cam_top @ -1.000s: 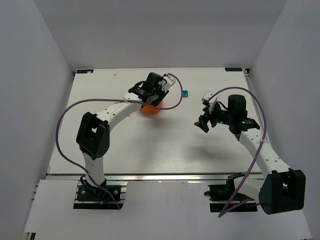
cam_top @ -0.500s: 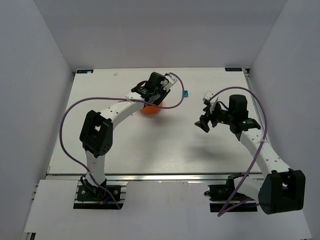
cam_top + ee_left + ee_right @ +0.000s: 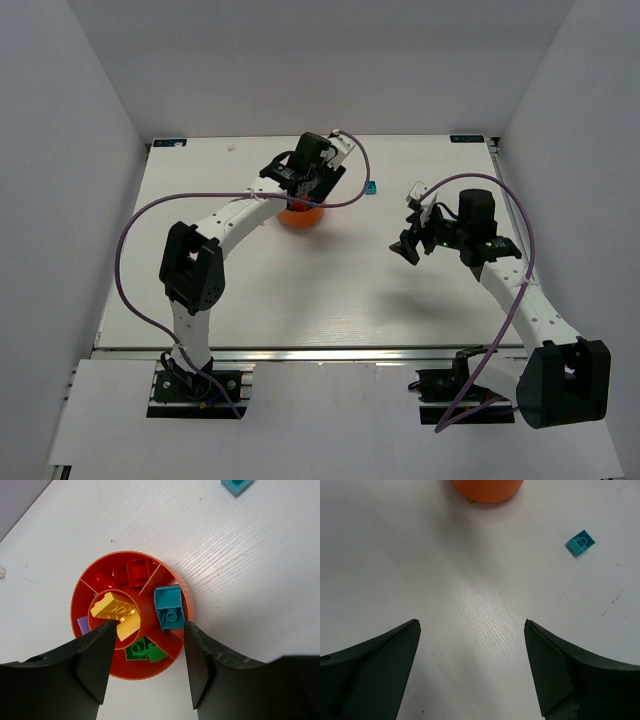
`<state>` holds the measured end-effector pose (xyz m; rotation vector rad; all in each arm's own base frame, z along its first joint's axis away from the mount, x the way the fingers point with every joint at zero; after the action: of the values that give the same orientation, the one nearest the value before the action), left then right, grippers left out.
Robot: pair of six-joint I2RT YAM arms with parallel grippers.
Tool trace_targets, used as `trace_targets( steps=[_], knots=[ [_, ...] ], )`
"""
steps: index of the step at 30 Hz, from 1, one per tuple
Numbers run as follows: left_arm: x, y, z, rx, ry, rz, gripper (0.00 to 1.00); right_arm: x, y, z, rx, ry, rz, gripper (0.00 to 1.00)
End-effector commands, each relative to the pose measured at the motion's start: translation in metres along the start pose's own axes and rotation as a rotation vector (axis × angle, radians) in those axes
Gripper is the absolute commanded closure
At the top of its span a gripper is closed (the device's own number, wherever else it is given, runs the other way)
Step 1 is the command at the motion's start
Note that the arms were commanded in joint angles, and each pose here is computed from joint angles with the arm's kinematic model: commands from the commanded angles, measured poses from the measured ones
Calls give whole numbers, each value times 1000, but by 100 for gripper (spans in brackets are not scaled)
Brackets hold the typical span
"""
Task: Sort the legos into containers by color
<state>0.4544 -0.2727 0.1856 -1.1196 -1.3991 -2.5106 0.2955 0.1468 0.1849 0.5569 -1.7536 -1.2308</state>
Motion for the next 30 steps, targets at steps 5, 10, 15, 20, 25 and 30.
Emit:
trace_targets(
  steps=[5, 10, 15, 20, 25, 30],
  knots=[
    [71, 60, 19, 109, -23, -161, 58, -3, 7, -25, -4, -132, -34, 11],
    [151, 42, 6, 274, -107, -357, 100, -20, -15, -62, -141, -268, 33, 11],
    [187, -27, 2, 363, -54, -417, 46, -53, -23, -101, -251, -310, 144, 17],
    [191, -80, -3, 348, -1, -401, 17, -92, -9, -136, -310, -364, 174, 20],
    [196, -97, -1, 346, 30, -406, 14, -145, -27, -163, -450, -378, 262, 11],
    [198, -103, -1, 339, 39, -419, 13, -176, -19, -182, -498, -411, 222, 11]
  ],
)
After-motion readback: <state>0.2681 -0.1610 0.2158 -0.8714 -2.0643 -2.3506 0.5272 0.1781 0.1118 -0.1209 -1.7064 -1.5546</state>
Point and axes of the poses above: each gripper's point midway between its finger pads, its own x axis back along the fingers, its own z axis along the line the jaws close on, y = z × x, the point moved 1 cm from there along x, back along the fingers, and after that the axes turned 1 degree about -x, right-handed, at the moved point
